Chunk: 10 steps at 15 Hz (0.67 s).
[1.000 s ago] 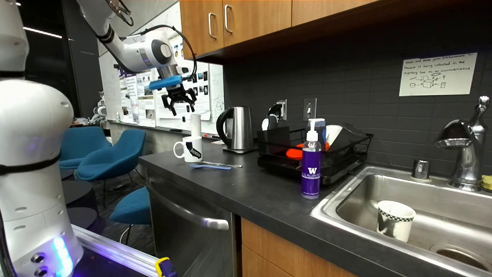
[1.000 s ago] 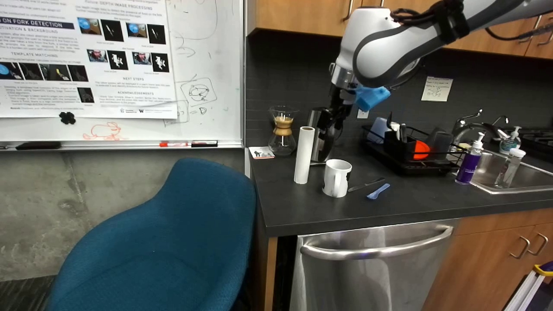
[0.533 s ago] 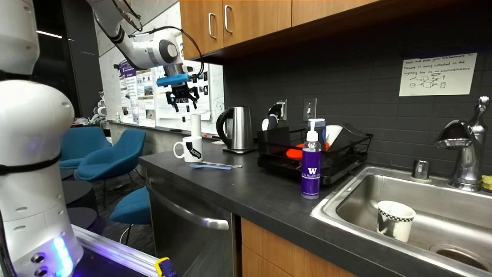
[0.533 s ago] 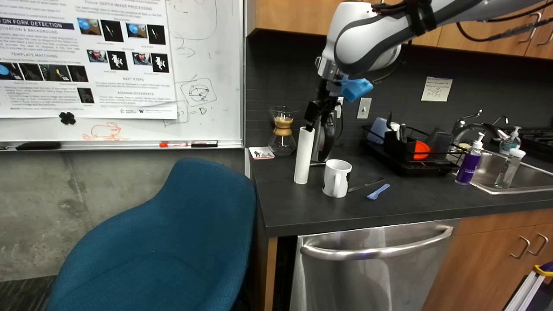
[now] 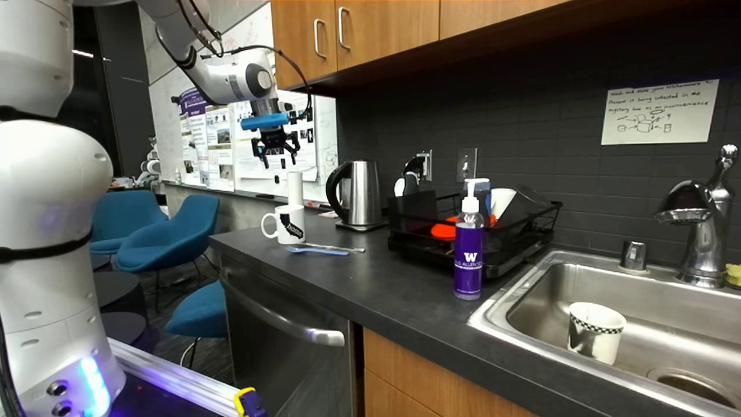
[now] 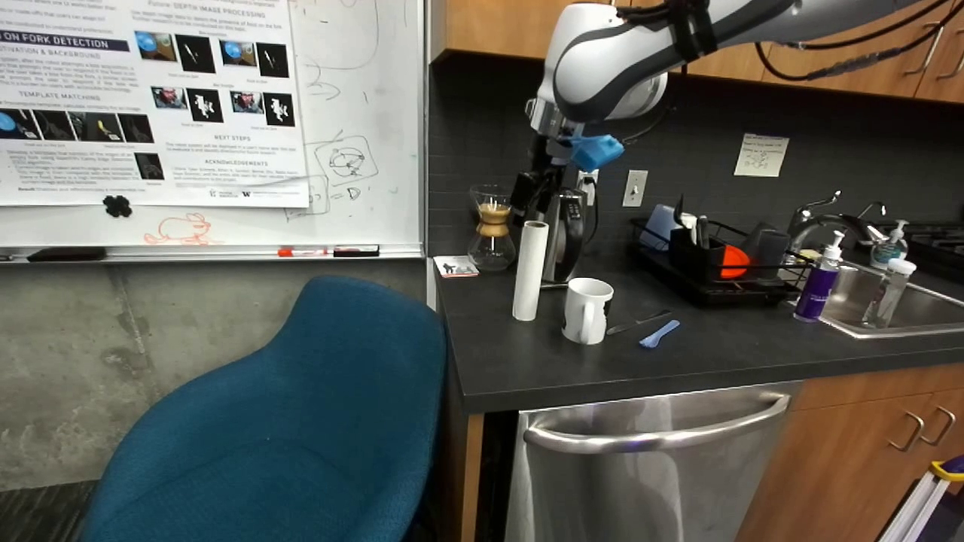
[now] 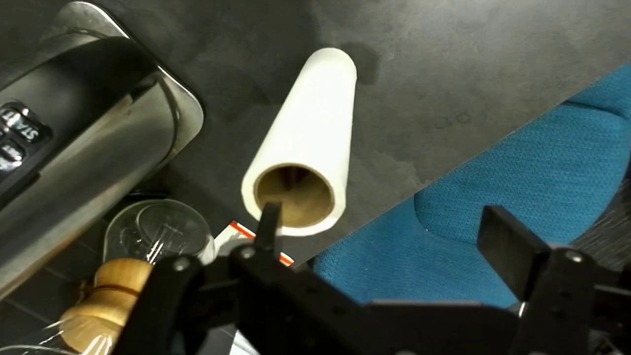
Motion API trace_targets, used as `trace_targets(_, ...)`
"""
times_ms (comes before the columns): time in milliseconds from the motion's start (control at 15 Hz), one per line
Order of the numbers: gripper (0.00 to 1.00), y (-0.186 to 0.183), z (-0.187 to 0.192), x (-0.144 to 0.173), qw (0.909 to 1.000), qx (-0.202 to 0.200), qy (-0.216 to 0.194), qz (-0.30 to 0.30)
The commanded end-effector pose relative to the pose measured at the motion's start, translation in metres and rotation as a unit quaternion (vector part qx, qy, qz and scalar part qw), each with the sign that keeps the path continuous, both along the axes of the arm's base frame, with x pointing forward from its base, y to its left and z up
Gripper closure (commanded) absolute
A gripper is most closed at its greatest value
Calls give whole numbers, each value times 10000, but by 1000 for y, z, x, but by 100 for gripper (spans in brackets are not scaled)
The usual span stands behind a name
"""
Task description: Move the tissue roll to the right
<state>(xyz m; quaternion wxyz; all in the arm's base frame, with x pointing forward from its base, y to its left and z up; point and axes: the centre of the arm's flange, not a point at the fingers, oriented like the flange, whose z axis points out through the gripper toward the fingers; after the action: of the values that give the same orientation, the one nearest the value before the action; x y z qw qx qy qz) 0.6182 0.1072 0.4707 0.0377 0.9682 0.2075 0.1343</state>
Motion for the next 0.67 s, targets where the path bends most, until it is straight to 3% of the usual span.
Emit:
trace_targets(0,0,8,0,17,9997,58,194,116)
trace_targets(200,2,10,0,21,9997,37,198,125)
trace_targets(267,7,10,2,22,9997,29,190,133)
trace_targets(333,1,9,3,24,9997,53,204,125)
trace_targets(600,0,9,2,27,9994,29,338,66)
